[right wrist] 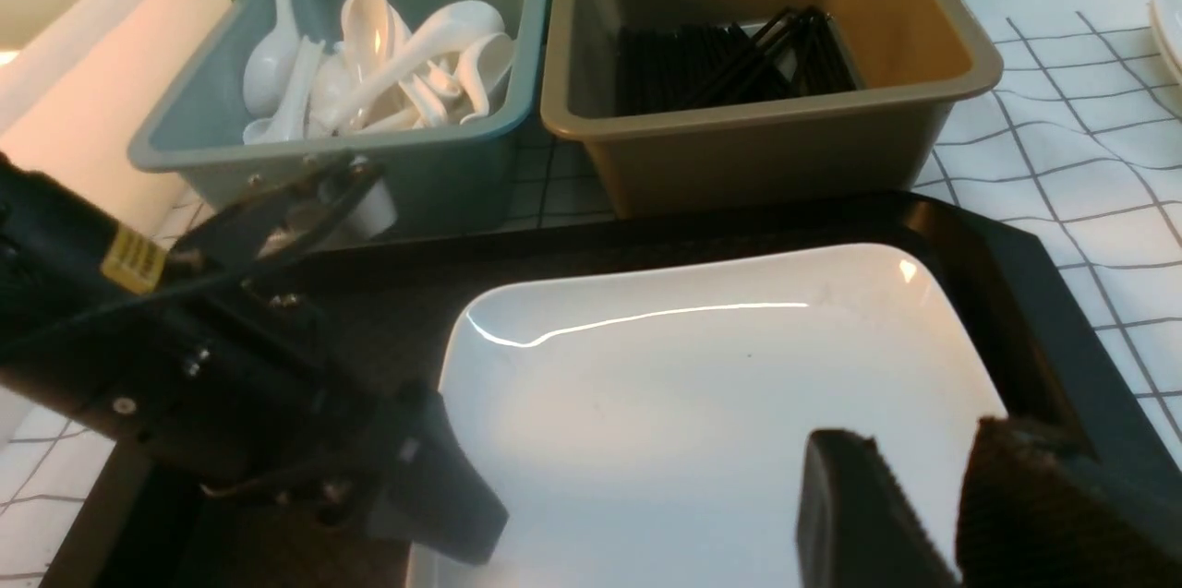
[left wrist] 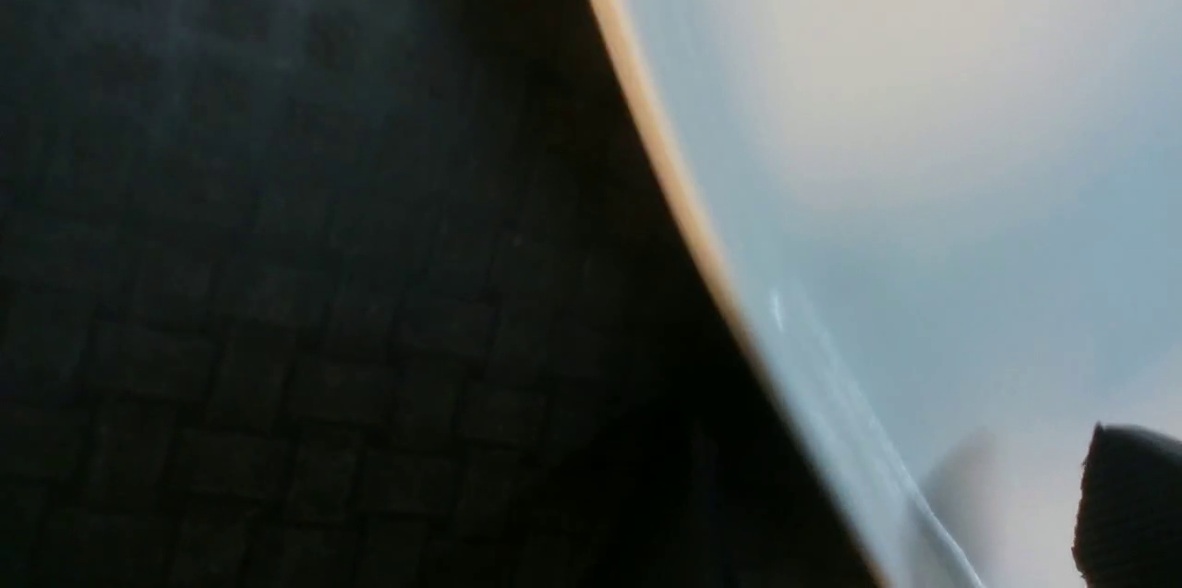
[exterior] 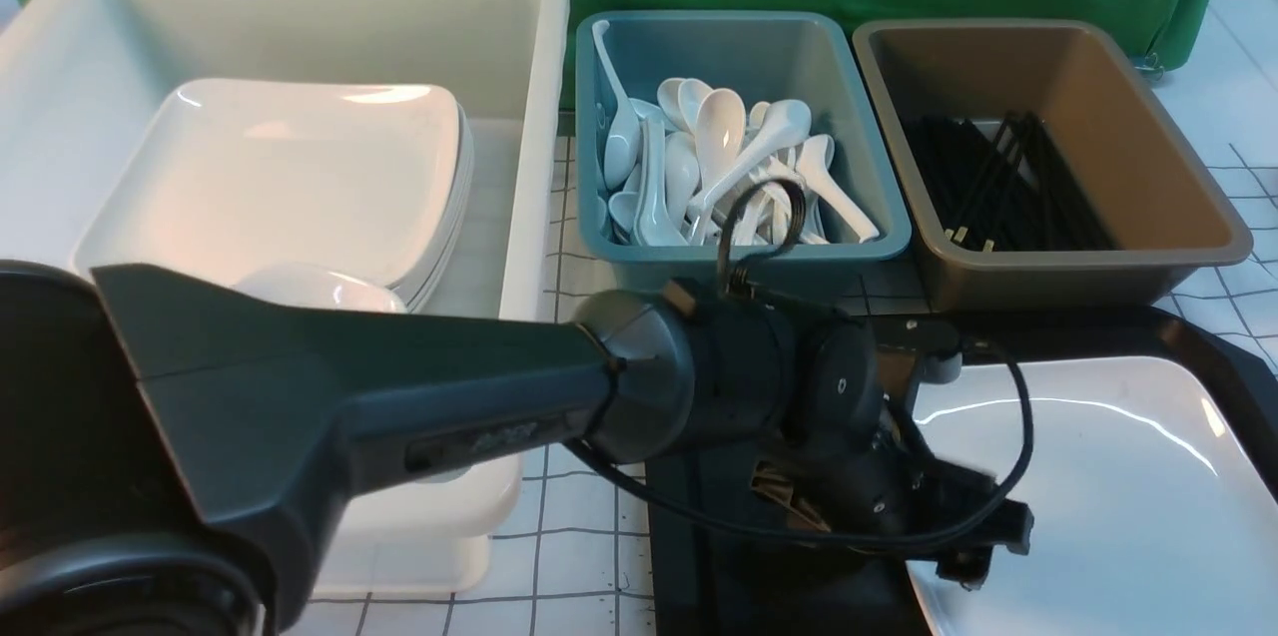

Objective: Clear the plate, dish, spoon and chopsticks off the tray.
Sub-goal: Use the left arm to grab a plate from the dinner plate

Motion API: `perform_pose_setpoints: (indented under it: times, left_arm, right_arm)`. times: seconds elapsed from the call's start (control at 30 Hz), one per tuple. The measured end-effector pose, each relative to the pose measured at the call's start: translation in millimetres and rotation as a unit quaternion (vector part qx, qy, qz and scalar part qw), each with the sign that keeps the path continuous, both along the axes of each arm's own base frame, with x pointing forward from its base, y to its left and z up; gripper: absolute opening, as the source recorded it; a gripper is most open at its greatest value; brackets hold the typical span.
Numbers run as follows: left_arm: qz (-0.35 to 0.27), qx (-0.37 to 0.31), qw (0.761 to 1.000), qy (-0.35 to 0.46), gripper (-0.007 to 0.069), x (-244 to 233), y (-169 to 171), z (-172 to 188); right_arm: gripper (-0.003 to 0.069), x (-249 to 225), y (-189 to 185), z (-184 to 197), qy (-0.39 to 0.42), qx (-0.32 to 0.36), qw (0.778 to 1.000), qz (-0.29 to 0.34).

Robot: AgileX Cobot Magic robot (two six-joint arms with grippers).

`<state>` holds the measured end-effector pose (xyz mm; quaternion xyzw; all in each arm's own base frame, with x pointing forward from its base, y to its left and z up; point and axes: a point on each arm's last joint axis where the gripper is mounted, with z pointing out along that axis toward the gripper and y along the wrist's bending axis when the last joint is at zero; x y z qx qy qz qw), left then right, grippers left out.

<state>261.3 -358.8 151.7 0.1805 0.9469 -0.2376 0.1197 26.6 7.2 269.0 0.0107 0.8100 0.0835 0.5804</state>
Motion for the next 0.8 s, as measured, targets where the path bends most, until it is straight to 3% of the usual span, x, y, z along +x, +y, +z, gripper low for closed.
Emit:
perform_pose_setpoints:
  times: [0.43, 0.8]
  left_arm:
    - [-0.020, -0.083, 0.996, 0.027, 0.0524, -2.9, -14.6, -5.2]
    - [-0.023, -0.099, 0.995, 0.002, 0.0512, 0.1, -17.9, -6.4]
  right_arm:
    - [0.0239, 0.0, 0.0, 0.0, 0.000, 0.000, 1.000, 0.000]
    - [0.0239, 0.0, 0.0, 0.0, 0.000, 0.001, 1.000, 0.000]
